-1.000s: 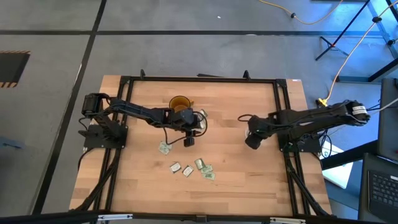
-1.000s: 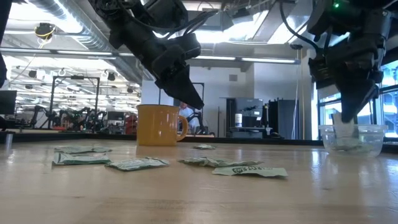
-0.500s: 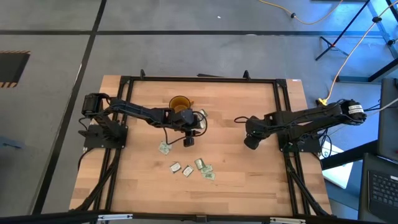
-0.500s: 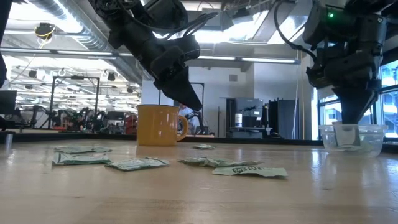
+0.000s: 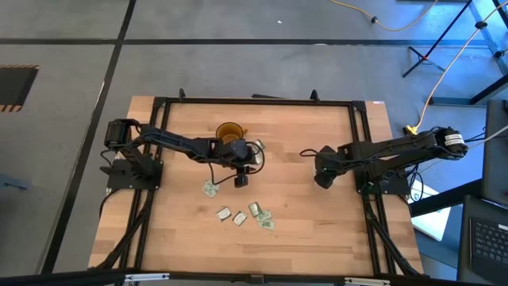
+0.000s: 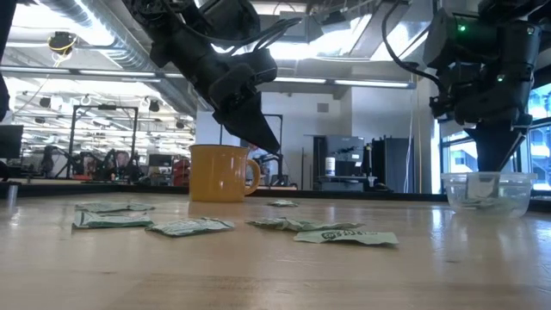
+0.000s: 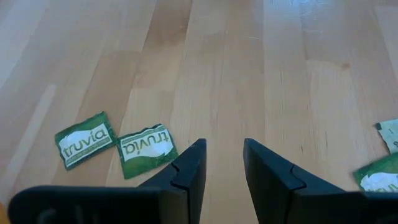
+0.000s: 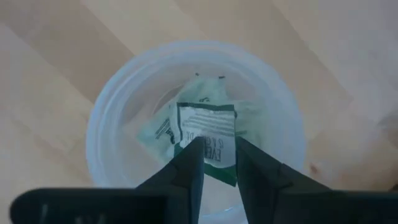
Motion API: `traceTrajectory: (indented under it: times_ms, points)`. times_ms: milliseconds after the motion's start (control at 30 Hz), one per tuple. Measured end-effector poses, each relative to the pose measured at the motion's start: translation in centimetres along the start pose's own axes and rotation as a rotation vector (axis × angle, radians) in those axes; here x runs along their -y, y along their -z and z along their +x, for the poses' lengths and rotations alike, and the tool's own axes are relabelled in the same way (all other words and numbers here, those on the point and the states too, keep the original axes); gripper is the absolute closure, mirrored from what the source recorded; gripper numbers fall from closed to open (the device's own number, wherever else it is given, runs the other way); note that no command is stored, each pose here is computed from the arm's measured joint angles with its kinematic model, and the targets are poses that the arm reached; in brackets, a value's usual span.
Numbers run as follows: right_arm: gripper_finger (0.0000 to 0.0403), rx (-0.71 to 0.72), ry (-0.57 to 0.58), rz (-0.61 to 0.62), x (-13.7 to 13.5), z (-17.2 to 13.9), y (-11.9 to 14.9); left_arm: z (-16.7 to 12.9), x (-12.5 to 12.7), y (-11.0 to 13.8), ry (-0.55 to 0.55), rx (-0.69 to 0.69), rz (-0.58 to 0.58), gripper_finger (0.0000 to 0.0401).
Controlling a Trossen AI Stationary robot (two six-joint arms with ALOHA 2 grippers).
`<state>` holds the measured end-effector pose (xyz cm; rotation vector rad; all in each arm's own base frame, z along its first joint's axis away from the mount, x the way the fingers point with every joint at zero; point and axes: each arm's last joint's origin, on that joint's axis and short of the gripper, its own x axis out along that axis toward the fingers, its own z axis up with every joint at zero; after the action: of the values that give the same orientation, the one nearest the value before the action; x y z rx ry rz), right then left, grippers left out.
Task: Pick and place items into bin
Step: Put the truvia packet into the transparent bin
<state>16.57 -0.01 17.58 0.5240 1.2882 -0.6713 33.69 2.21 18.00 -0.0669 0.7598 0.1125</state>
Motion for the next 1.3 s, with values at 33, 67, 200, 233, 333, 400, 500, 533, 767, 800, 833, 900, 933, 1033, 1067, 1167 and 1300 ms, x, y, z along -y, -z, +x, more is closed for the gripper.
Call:
traceTrajectory:
  times_ms: [33,67,200,233,333,400,500,533,767,800,833,900,933,1033,1067,1167,1300]
  points:
    - [0.0313,-0.001,0.003,0.000,0.0,0.0,0.0,0.0,0.0,0.0,0.000,0.000,0.000,0.0299]
    - [0.0314,-0.004,0.006,-0.001,0.1,0.0,0.1,0.0,0.0,0.0,0.000,0.000,0.000,0.0299]
    - [0.0314,-0.014,0.018,-0.001,0.3,-0.3,0.2,0.0,0.0,0.0,0.000,0.000,0.000,0.0299]
    - [0.0314,-0.012,0.017,-0.001,0.3,-0.6,0.1,0.0,0.0,0.0,-0.001,0.000,0.000,0.0299]
    - [0.0314,0.007,0.020,0.001,0.3,-1.3,-0.1,0.0,-0.1,0.0,-0.021,0.002,0.000,0.0299]
    - [0.0314,0.051,0.035,0.004,0.2,-2.2,-0.5,0.0,-0.1,0.0,-0.051,0.004,0.000,0.0299]
    - [0.0314,0.102,0.063,0.007,0.5,-3.6,-0.8,0.0,-0.3,0.0,-0.082,0.005,0.000,0.0299]
    - [0.0314,0.118,0.065,0.008,0.6,-4.0,-0.9,0.0,-0.3,0.0,-0.081,0.005,0.000,0.0299]
    - [0.0315,0.220,0.005,0.013,1.8,-6.1,-0.3,0.2,-0.3,0.1,-0.079,-0.004,0.016,0.0299]
    - [0.0315,0.244,-0.001,0.012,2.0,-6.4,-0.2,0.2,-0.3,0.2,-0.080,-0.009,0.017,0.0299]
    - [0.0315,0.275,0.000,0.012,2.2,-6.7,-0.2,0.2,-0.3,0.2,-0.080,-0.008,0.017,0.0299]
    - [0.0315,0.328,0.009,0.012,2.6,-7.2,0.0,0.2,-0.3,0.2,-0.080,-0.005,0.018,0.0299]
    - [0.0315,0.352,0.011,0.016,2.8,-7.4,0.1,0.2,-0.3,0.2,-0.079,-0.005,0.019,0.0299]
    - [0.0315,0.404,0.009,0.013,3.4,-8.0,0.3,0.2,-0.3,0.0,-0.081,0.010,0.030,0.0299]
    - [0.0315,0.417,0.007,0.011,3.5,-8.1,0.4,0.3,-0.4,0.0,-0.081,0.012,0.035,0.0299]
    - [0.0315,0.454,-0.010,0.005,3.7,-8.5,0.5,1.2,-0.5,0.4,-0.078,-0.001,0.047,0.0299]
    - [0.0315,0.493,-0.026,-0.001,3.7,-8.8,0.3,2.9,-0.5,1.0,-0.048,0.000,0.115,0.0299]
